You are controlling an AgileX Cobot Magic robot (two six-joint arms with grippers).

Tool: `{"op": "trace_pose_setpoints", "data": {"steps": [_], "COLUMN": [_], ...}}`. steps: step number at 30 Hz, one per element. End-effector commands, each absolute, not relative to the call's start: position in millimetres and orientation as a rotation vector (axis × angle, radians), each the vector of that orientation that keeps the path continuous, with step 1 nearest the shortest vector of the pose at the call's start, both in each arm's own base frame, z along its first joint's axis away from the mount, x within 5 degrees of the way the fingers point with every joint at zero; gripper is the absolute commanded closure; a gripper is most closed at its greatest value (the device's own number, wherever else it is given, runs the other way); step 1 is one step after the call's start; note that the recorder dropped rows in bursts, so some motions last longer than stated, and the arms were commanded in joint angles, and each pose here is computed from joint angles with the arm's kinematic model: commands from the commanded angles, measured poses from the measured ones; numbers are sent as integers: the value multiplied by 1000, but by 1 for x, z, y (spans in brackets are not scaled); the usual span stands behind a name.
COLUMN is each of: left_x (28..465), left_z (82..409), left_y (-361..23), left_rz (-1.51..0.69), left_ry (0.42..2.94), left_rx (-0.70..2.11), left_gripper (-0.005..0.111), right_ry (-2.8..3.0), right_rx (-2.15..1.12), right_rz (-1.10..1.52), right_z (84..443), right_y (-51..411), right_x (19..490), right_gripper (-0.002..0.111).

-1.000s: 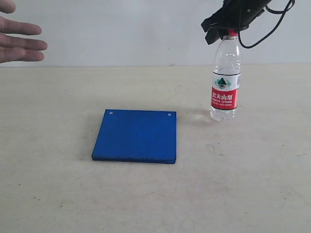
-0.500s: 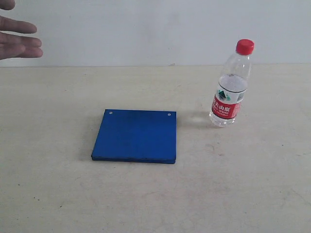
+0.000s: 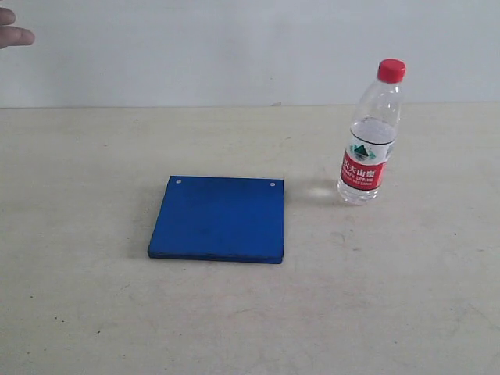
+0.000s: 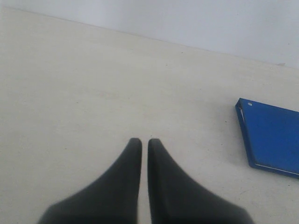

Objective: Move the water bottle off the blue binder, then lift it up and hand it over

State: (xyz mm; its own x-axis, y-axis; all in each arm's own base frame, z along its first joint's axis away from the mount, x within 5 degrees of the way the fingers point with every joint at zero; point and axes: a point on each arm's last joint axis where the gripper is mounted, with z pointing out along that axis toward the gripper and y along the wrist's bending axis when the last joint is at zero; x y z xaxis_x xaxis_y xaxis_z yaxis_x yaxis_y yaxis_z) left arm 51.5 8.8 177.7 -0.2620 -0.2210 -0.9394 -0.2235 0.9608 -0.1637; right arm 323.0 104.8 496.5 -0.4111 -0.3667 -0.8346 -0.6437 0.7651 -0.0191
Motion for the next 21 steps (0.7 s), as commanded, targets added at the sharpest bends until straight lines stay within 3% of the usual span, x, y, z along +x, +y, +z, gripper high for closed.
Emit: {"op": "trace_pose_setpoints", "data": {"steps": [1,6,11,18,21], "left_x": [52,52,53,55,56], "left_z": [179,180,184,193,195], "left_y": [9,9,8,5,3], "left_rz": [-6,35,-5,-167,-268], "left_ry": [1839,1832,1777,1664,1621], "left_rx": [-335,-292,-300,-409,-481], "left_gripper": [102,102,102,102,102], "right_ry": [1706,1494,1385,1252,1310], "right_rx": [-674,-638,-528,-435,-403], "right_rz": [248,51,-108,-128,-116], "right_z": [581,620,623,579,543], "right_y": [77,44,13,-12,-16], "right_x": [218,105,24,-72,-78], "right_gripper": [108,108,108,108,108]}}
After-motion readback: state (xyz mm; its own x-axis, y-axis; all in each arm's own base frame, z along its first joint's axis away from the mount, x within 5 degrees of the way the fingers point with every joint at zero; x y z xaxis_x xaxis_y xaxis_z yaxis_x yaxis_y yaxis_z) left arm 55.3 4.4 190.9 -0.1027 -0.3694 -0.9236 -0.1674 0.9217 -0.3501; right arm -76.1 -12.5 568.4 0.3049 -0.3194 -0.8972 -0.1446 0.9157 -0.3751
